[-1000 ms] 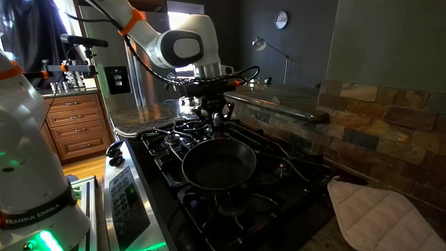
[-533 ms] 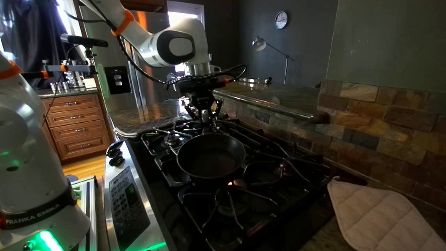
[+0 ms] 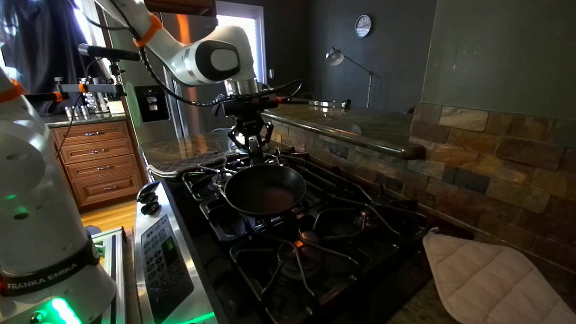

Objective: Move the pan to the bottom left stove plate

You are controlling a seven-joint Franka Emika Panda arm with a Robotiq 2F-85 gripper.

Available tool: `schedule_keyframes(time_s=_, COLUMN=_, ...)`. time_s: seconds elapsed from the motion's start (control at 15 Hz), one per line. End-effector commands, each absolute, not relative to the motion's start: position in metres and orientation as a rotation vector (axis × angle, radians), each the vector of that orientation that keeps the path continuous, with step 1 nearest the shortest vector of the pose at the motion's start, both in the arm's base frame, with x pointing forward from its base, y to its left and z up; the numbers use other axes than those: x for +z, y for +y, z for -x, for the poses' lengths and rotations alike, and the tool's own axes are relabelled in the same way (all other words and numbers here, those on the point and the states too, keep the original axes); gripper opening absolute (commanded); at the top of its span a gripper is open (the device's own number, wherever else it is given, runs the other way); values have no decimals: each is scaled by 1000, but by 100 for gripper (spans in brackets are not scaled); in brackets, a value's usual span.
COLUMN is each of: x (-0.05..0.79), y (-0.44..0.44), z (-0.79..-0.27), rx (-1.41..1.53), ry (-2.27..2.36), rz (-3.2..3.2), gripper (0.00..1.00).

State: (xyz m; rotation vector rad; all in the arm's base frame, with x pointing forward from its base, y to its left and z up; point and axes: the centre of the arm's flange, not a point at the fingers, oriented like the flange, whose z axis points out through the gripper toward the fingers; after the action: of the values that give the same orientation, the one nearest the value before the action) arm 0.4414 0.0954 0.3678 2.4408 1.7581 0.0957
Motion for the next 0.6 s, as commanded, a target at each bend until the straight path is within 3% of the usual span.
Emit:
schedule_keyframes(time_s=0.0, x=368, y=100, z=-440, rx=96, ry=1771, rz=-2431, gripper=32)
schedule_keyframes(time_s=0.4, x=368, y=104, z=-439, rx=97, ry=1782, rz=-2424, gripper=32)
schedule_keyframes(time_s=0.47, x=368, y=104, z=-439, rx=97, ry=1782, rz=-2424, gripper=8)
schedule_keyframes(time_s=0.53, x=367, y=108, z=-438, rx=105, ry=1794, rz=-2416, gripper=8)
